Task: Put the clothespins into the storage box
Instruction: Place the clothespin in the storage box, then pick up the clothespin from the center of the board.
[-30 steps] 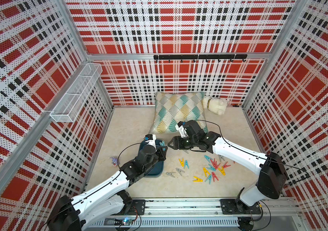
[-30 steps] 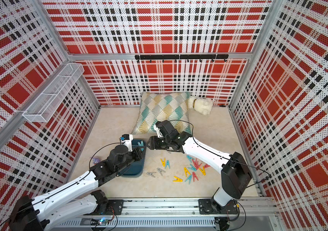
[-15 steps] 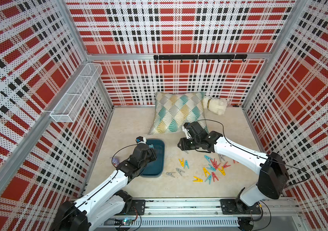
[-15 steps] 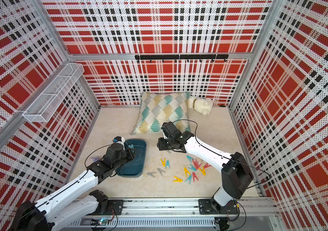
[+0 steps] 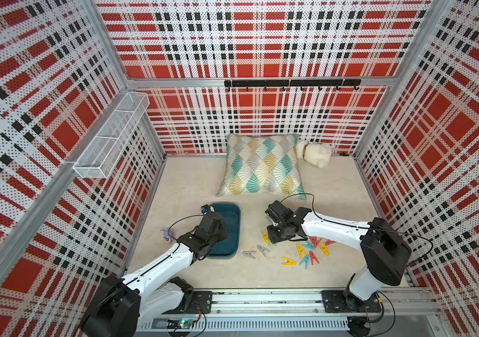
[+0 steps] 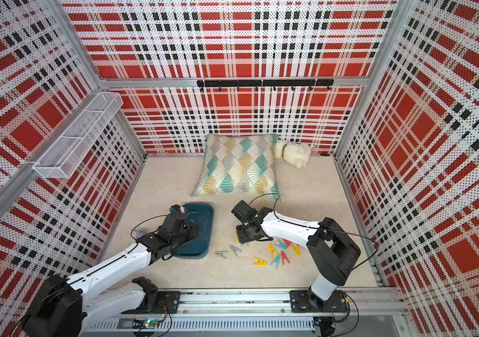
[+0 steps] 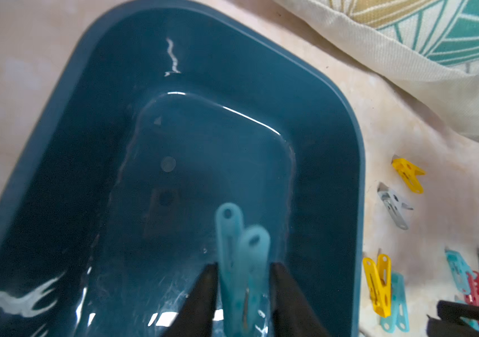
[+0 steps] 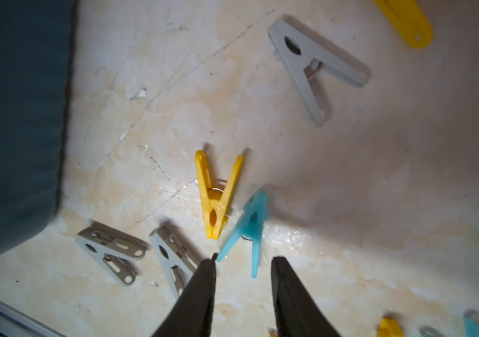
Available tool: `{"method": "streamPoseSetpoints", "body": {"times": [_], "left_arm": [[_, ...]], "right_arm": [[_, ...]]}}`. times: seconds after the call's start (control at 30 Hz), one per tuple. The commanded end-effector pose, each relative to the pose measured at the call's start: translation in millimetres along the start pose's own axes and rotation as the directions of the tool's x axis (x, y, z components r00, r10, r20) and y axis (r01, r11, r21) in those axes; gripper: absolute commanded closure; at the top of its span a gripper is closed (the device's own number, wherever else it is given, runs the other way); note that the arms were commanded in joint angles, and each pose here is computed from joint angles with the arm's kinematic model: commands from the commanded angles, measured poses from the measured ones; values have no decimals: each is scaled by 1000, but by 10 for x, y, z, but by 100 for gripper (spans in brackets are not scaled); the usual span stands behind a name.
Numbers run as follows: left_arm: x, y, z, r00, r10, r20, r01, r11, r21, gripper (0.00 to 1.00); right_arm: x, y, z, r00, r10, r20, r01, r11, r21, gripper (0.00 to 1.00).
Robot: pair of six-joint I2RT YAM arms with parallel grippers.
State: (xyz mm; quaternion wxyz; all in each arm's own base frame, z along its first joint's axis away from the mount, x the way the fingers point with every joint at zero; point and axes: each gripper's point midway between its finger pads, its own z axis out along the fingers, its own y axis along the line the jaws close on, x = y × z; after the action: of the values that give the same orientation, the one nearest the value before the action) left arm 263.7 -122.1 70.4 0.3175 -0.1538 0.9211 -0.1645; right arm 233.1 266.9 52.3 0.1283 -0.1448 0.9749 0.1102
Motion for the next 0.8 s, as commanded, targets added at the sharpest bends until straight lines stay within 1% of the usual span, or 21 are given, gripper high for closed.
{"method": "streamPoseSetpoints", "body": {"times": [0.0, 0.3, 0.53, 0.77], "left_arm": [[-31, 37, -28, 1000, -6, 23, 7, 1000, -10, 52], [-162, -176, -190, 997, -25, 72, 20, 997, 68, 52], [-191, -376, -277, 997, -17, 82, 8, 993, 116, 52], [-162, -463, -285, 997, -6, 79, -4, 992, 126, 52]], "right_arm": [[29, -28, -89, 1000, 1, 24, -2, 1000, 15, 62], [148, -15, 10, 1000, -20, -7, 20, 1000, 23, 68], [151, 5, 115, 999, -40, -27, 42, 998, 44, 69], [127, -13, 184, 998, -49, -26, 51, 996, 68, 70]]}}
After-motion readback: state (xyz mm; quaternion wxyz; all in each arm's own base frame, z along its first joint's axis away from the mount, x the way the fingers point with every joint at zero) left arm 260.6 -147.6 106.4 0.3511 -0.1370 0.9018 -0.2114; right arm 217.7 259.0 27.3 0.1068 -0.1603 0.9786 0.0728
